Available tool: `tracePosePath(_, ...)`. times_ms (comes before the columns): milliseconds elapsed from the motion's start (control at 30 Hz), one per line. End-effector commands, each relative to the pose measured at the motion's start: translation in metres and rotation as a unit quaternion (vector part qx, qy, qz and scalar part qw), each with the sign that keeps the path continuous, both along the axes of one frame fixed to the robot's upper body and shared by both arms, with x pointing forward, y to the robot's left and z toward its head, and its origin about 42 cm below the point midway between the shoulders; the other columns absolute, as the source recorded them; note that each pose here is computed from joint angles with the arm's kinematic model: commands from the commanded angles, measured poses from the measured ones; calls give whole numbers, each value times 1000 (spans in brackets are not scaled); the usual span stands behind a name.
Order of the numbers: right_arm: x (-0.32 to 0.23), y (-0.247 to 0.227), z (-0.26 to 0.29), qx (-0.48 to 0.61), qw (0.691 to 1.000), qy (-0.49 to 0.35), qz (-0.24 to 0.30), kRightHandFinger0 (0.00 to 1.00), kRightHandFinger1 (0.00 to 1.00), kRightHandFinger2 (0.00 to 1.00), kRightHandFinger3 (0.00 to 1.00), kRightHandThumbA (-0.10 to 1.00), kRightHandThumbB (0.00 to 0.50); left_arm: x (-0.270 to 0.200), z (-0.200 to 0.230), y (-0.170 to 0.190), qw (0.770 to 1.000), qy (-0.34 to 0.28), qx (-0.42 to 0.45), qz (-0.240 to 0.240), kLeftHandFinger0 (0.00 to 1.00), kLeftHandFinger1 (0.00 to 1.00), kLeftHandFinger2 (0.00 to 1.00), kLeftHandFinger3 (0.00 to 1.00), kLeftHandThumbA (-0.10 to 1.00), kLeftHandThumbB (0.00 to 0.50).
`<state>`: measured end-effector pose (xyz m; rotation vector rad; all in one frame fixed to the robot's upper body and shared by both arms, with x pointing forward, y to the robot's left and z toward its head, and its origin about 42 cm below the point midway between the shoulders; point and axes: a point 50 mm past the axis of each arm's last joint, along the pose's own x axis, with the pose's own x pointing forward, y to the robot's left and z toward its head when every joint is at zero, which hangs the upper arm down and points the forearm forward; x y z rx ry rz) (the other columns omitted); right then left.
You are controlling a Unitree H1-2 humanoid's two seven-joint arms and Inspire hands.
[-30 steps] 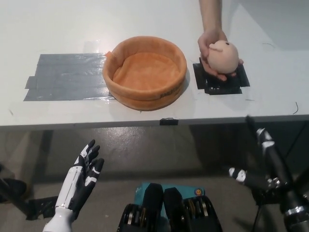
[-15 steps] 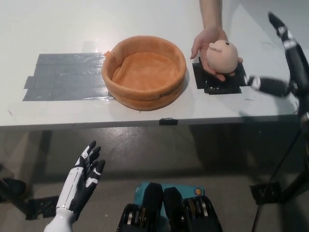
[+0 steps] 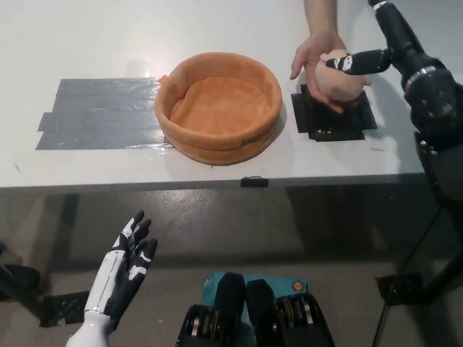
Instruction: A person hands a emotional support dumpling to the robot which it grabs with its right hand and places in the soft place kept infront of it in the centre of the desk
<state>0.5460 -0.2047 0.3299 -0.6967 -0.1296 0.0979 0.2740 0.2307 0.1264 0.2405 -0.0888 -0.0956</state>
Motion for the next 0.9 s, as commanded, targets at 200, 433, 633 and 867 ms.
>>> tracePosePath(200, 33, 17, 17, -22, 999, 31, 0, 1000, 1000, 1000, 1000, 913, 372, 2, 15, -1, 999, -34, 3, -6, 1000, 1000, 1000, 1000, 854, 44)
tracePosePath(433, 43, 14, 2, -21, 997, 77, -12, 1000, 1000, 1000, 1000, 880, 361, 2, 16, -2, 999, -37, 0, -5, 1000, 1000, 1000, 1000, 856, 36)
tracePosePath(633, 44, 19, -6, -49, 994, 94, -11, 1000, 1000, 1000, 1000, 994, 396, 3, 17, -1, 999, -38, 2, -3, 1000, 1000, 1000, 1000, 859, 48)
tracePosePath(867, 46, 16, -12, 9, 998, 37, -52, 475, 544, 651, 804, 425, 240, 4, 19, -1, 999, -39, 3, -4, 1000, 1000, 1000, 1000, 856, 32)
